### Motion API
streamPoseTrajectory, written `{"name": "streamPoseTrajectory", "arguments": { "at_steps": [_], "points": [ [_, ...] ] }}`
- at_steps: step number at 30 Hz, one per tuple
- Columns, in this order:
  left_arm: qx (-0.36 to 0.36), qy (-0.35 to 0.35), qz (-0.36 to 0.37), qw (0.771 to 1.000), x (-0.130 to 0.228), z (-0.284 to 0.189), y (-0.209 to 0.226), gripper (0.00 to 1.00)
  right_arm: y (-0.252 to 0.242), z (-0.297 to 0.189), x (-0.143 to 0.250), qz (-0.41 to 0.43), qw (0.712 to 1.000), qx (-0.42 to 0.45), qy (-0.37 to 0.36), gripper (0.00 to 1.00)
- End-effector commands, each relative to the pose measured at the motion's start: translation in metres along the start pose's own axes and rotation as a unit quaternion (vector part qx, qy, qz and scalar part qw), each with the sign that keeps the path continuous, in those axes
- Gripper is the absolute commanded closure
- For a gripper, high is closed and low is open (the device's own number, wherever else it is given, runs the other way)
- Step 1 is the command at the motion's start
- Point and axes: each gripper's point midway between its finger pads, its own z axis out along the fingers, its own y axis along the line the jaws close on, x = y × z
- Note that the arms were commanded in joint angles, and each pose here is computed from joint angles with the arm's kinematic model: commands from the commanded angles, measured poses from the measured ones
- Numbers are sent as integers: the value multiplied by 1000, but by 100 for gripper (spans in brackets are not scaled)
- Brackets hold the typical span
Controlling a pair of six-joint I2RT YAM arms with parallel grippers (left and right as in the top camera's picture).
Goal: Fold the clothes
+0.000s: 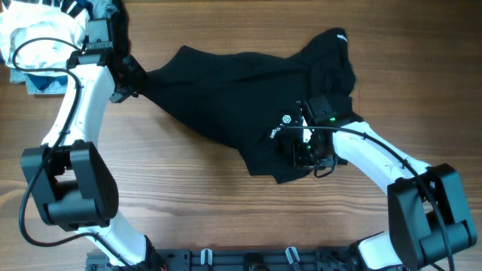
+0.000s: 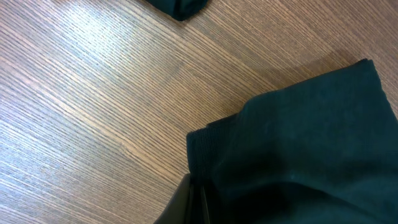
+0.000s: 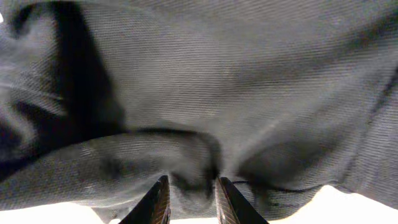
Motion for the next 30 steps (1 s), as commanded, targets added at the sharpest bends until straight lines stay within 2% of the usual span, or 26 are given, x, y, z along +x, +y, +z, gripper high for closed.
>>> {"name": "streamPoseTrajectory", "arguments": {
  "at_steps": [1, 15, 30],
  "points": [
    [-7, -15, 0, 1000, -7, -5, 5, 96, -12, -3, -2, 9, 999, 35, -15, 76],
    [-7, -15, 0, 1000, -7, -5, 5, 96, -9, -1, -7, 18, 999, 28, -24, 83],
    [-7, -15, 0, 1000, -7, -5, 5, 96, -4, 1, -5, 17, 1000, 12, -20, 76]
  ]
}}
